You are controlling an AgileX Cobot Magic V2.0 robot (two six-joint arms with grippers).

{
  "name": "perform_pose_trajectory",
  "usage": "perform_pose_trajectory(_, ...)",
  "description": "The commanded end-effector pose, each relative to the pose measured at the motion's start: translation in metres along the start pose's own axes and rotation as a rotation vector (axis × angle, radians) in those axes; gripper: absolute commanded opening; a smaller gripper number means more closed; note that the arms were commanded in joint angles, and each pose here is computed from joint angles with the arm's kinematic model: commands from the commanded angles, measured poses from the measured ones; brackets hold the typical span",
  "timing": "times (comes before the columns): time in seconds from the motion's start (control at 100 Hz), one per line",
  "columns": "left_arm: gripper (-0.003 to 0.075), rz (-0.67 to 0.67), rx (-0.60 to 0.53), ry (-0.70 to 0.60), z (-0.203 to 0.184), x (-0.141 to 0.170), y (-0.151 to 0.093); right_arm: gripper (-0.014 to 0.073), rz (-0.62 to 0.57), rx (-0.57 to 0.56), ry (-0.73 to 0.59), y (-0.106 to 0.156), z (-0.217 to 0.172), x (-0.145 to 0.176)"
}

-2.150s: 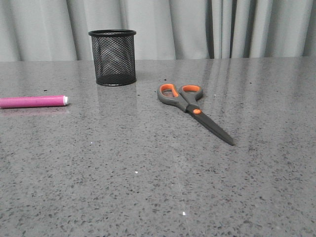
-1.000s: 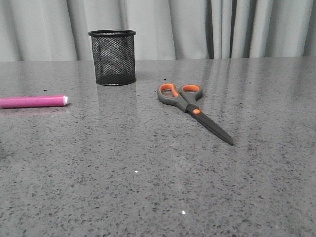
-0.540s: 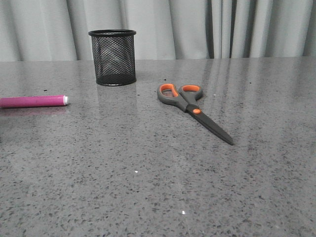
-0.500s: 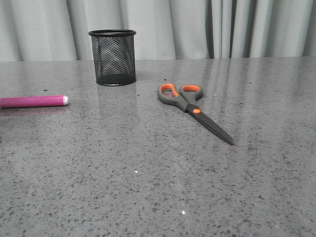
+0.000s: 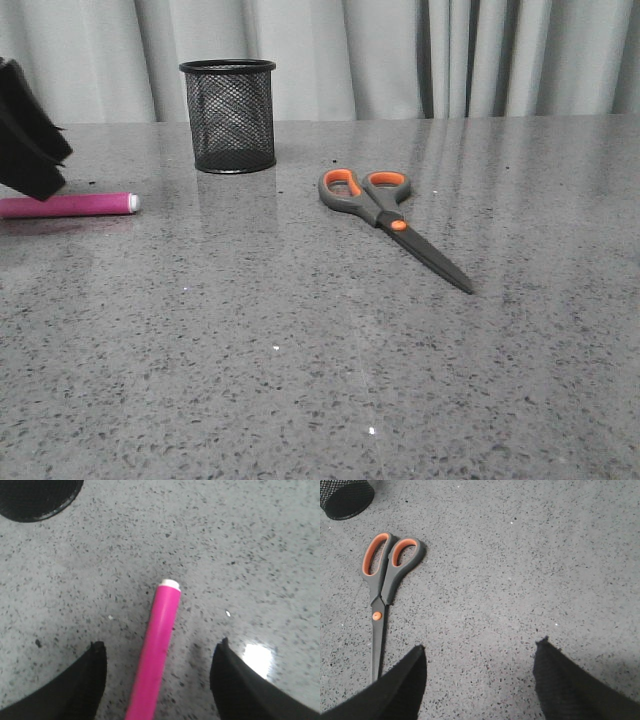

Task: Put pen and scissors into bin
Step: 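Lower the left gripper onto the pink marker and close it, then lift the pink marker upright with the left gripper toward the cup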

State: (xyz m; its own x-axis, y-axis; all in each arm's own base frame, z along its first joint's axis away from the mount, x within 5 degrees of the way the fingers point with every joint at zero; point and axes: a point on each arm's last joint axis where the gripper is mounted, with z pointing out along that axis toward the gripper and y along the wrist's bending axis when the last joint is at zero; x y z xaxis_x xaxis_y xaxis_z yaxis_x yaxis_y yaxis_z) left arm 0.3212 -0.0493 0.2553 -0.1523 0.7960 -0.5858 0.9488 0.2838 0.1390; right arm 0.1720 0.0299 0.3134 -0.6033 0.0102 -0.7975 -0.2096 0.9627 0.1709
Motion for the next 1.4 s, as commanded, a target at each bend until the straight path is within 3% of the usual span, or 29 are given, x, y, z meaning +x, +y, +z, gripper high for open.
perform_pose_trajectory(0.0,0.0419,0.011,-0.062,-0.05,-0.008,-0.014,0.008,0.0421,-0.016,0.016,-0.1,0.0,-0.007,-0.016)
perform_pose_trajectory(0.33,0.0391,-0.026,-0.017,-0.028,0.014,-0.002,0.016,0.0421,-0.016,0.015,-0.098,0.0,-0.007,-0.016)
perform_pose_trajectory(0.42,0.0248,-0.026,-0.003,-0.03,0.014,-0.002,0.015,0.0421,-0.016,0.015,-0.096,0.0,-0.007,-0.016)
perform_pose_trajectory(0.53,-0.0019,-0.023,0.021,-0.028,0.014,-0.002,0.012,0.0421,-0.016,0.015,-0.096,0.0,-0.007,-0.016)
perform_pose_trajectory(0.69,-0.0019,-0.014,0.082,-0.046,0.009,-0.007,0.009,0.0421,-0.016,0.014,-0.094,0.0,-0.007,-0.015)
perform_pose_trajectory(0.78,-0.0019,-0.015,0.08,-0.125,-0.003,-0.023,0.013,0.0421,-0.016,0.014,-0.094,0.0,-0.007,-0.015)
perform_pose_trajectory(0.9,-0.0019,-0.046,0.006,-0.335,-0.028,-0.057,0.023,0.0421,-0.016,0.014,-0.093,0.0,-0.007,-0.015)
perform_pose_trajectory(1.06,-0.0019,-0.142,-0.088,-0.73,-0.066,-0.106,0.038,0.0421,-0.016,0.014,-0.093,0.0,-0.007,-0.015)
perform_pose_trajectory(1.12,-0.0019,-0.166,-0.131,-0.788,-0.072,-0.116,0.042,0.0421,-0.016,0.014,-0.093,0.0,-0.007,-0.015)
perform_pose_trajectory(1.24,-0.0019,-0.131,-0.231,-0.807,-0.07,-0.137,0.046,0.0421,-0.016,0.014,-0.093,0.0,-0.007,-0.015)
perform_pose_trajectory(1.39,-0.0019,-0.162,-0.296,-0.779,-0.041,-0.151,0.054,0.0421,-0.016,0.014,-0.093,0.0,-0.007,-0.015)
